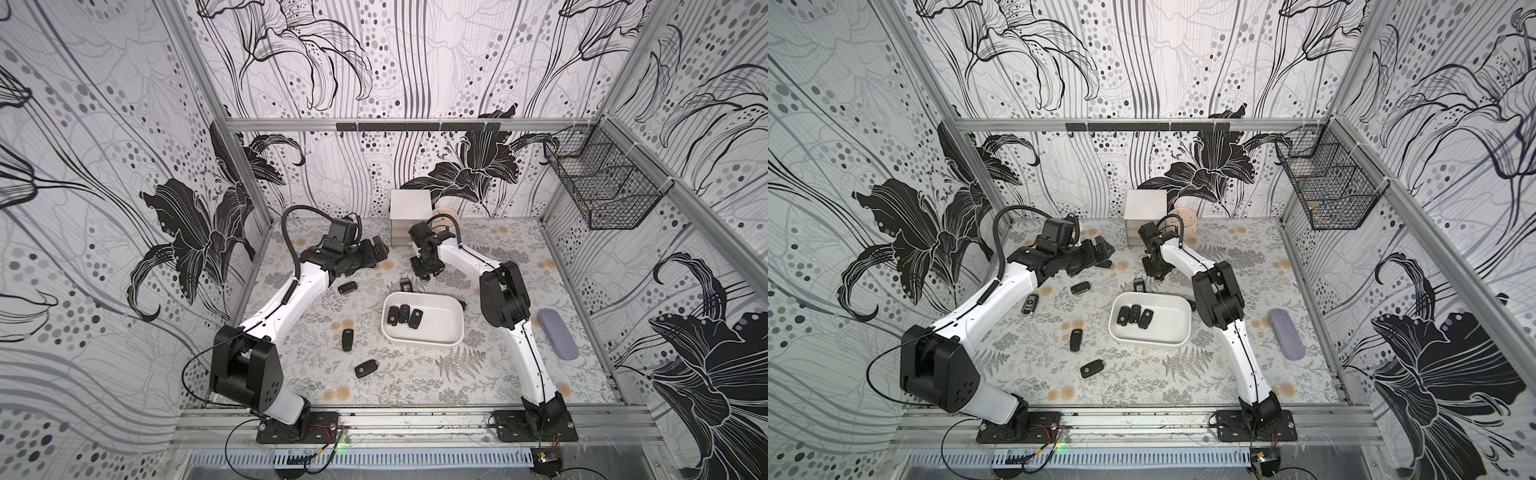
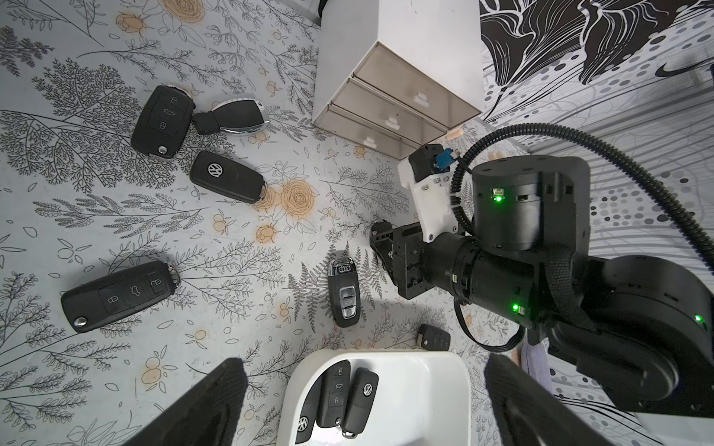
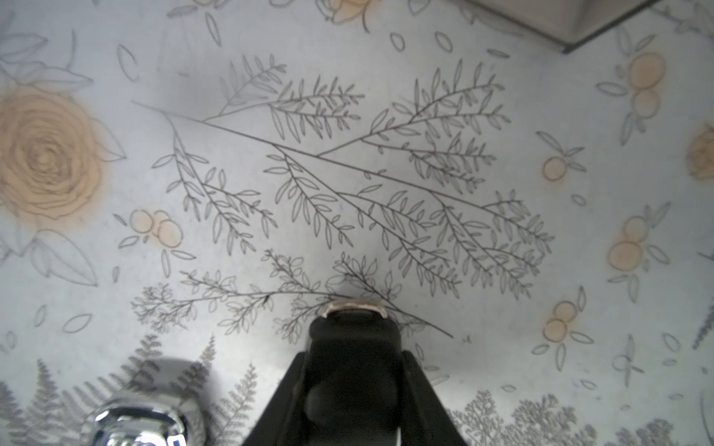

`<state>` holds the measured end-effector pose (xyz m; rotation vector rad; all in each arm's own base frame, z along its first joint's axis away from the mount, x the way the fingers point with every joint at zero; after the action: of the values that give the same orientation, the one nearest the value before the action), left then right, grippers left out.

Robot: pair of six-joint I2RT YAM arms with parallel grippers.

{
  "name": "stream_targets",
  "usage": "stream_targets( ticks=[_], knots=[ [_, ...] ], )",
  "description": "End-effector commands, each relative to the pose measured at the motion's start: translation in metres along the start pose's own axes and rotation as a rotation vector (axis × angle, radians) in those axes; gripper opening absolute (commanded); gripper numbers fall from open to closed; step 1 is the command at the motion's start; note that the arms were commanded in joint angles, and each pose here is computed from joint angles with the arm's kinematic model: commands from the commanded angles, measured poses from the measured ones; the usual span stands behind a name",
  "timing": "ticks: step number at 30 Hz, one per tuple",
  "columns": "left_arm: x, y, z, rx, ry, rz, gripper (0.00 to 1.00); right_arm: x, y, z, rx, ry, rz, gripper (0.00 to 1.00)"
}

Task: Place the car key into the storage box
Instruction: Pick up the car key from the center of the board, then place the car key in the storage box.

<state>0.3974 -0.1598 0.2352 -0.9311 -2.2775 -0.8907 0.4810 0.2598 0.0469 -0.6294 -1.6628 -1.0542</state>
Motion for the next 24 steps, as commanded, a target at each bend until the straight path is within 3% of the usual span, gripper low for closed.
stream_targets(
  ticks=[1,11,24],
  knots=[
    [0.004,0.0,-0.002,-0.001,-0.023,0.001,0.99,0.022,-0.006,0.001,-0.048,0.015,0.01,0.24],
    [0.011,-0.018,0.002,-0.005,-0.068,0.039,0.99,0.079,-0.018,-0.004,-0.221,0.022,-0.044,0.24],
    [0.023,-0.037,0.005,-0.035,-0.12,0.081,0.99,0.121,-0.091,0.034,-0.399,0.004,-0.015,0.26]
  ],
)
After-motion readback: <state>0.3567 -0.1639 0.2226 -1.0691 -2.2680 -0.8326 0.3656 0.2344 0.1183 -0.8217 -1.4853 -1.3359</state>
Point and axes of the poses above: each gripper's point midway between its finger pads, its own x axis back along the fingers, its own z axis along the line the jaws close on, y = z × x, the point moved 2 cm from there along x, back along the fingers, and after that the axes turned 11 degrees about x, right-handed, at the moved point
